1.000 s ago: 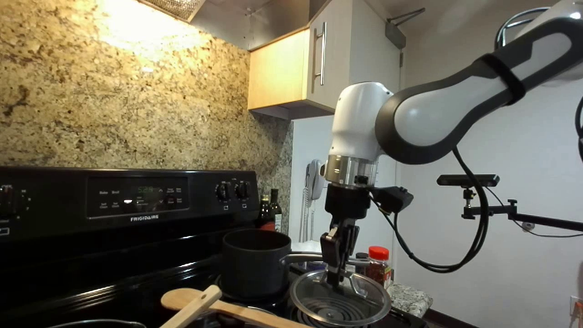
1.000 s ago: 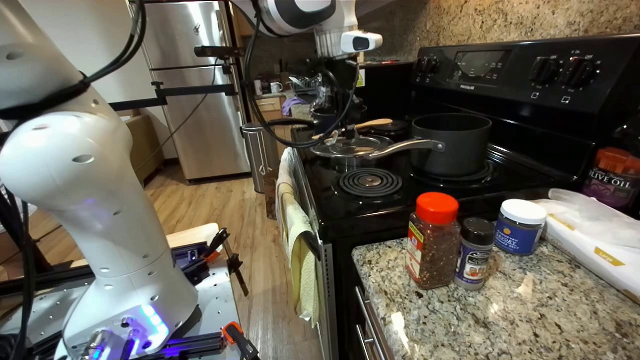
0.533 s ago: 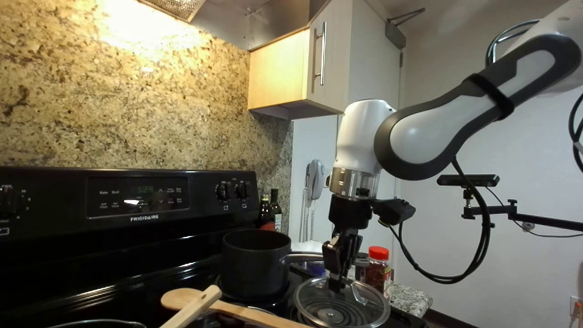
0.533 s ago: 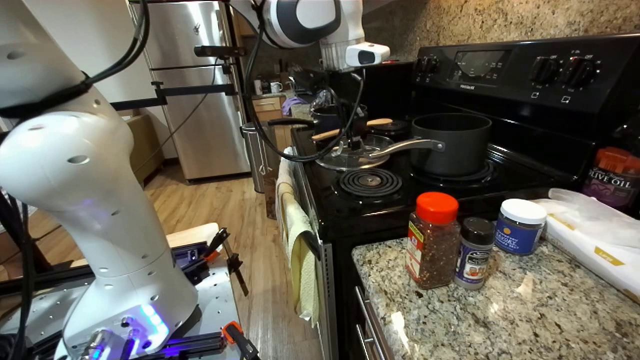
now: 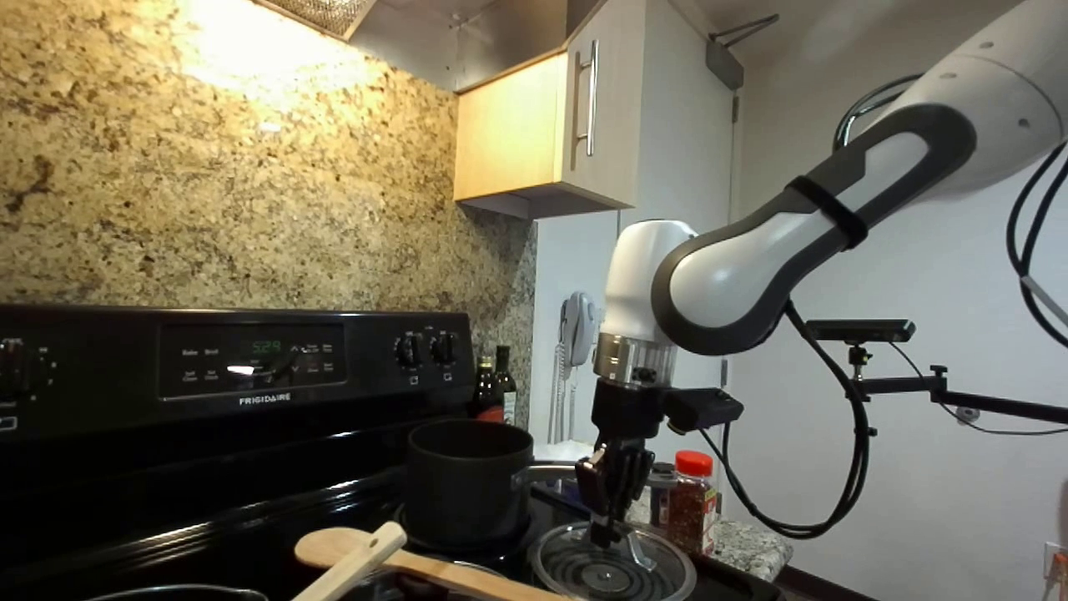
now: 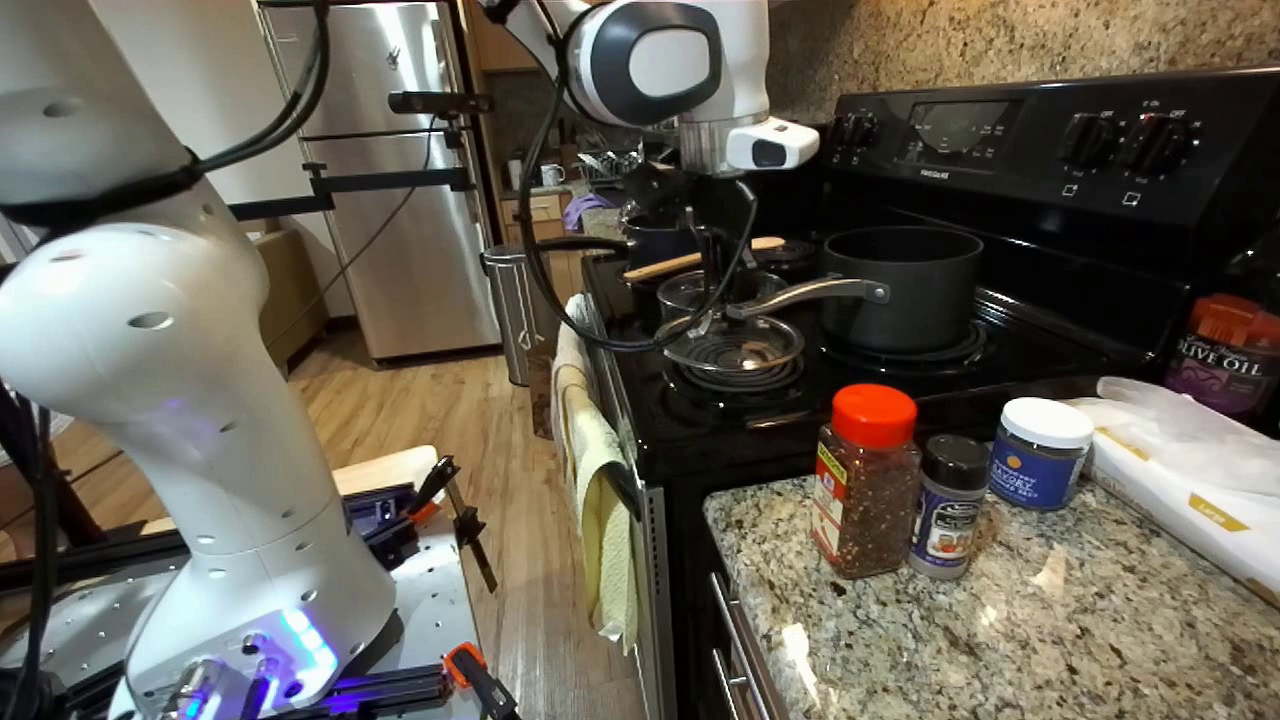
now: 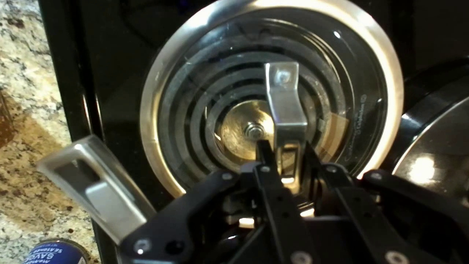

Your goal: Remove the lid from the pot on the upper right plate of the stove

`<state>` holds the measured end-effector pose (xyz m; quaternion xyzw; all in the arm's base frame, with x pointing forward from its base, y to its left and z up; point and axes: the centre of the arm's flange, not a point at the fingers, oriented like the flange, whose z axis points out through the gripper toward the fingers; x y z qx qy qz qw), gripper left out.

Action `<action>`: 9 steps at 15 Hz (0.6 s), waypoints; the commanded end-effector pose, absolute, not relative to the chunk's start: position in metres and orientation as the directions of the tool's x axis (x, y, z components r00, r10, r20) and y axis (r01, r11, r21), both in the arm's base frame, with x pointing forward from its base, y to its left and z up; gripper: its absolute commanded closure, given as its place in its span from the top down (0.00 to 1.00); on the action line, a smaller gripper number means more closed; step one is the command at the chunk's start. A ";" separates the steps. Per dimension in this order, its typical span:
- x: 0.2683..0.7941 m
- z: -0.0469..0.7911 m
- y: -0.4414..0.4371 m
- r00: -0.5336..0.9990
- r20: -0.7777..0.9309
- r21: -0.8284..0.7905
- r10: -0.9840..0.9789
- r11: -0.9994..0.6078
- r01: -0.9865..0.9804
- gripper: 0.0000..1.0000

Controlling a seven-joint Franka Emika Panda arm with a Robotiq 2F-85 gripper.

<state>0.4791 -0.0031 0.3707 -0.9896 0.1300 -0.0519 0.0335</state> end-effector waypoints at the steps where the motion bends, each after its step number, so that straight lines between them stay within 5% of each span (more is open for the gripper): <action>1: 0.500 0.368 -0.016 0.954 0.131 -0.123 -0.270 -0.959 -0.255 0.10; 9: 0.509 0.357 -0.026 0.945 0.111 -0.115 -0.307 -0.949 -0.295 0.10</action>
